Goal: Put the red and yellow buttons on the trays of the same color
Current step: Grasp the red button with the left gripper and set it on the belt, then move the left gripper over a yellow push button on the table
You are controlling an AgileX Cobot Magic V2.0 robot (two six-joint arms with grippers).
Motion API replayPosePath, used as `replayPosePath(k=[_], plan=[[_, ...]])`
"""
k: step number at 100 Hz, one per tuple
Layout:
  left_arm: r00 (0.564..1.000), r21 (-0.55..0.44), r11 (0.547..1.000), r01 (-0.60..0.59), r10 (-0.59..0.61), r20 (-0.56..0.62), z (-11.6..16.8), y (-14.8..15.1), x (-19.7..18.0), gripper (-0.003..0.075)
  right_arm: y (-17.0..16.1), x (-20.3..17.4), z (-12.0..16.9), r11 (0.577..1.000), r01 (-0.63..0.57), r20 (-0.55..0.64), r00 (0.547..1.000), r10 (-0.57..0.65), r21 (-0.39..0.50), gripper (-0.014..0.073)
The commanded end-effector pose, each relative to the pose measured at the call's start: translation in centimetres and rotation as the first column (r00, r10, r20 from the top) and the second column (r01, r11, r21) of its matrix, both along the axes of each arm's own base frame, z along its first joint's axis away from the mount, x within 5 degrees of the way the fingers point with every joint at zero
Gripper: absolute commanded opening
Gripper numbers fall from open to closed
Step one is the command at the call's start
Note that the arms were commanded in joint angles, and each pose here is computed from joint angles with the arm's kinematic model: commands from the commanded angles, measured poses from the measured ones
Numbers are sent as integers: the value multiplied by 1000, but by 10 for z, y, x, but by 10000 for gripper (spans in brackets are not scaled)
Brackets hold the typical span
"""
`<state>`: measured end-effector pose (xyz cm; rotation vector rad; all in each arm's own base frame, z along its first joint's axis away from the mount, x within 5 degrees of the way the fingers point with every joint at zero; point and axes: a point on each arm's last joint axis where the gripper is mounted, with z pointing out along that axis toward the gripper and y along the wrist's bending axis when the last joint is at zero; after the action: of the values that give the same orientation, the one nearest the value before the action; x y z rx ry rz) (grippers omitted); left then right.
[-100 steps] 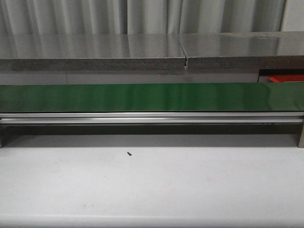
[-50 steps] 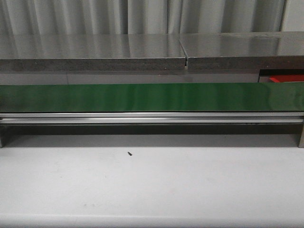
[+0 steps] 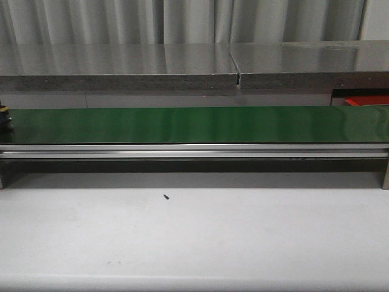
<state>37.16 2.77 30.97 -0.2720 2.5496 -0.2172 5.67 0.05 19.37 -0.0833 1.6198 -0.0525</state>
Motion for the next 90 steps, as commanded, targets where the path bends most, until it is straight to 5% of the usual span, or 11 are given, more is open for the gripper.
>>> replayPosePath(k=[1, 31, 53, 90], plan=[[991, 14, 1000, -20, 18, 131, 41, 4, -15, 659, 1, -1, 8, 1000, -8, 95, 995, 8, -9, -67], [978, 125, 971, -203, 194, 77, 53, 56, -45, 659, 1, -1, 8, 1000, -8, 95, 995, 8, -9, -67], [933, 105, 928, -358, 358, 26, 29, 95, -69, 659, 1, -1, 8, 1000, -8, 95, 995, 8, -9, -67], [760, 58, 760, -647, 649, -34, -32, 162, -121, 659, 1, -1, 8, 1000, -8, 95, 995, 8, -9, -67]])
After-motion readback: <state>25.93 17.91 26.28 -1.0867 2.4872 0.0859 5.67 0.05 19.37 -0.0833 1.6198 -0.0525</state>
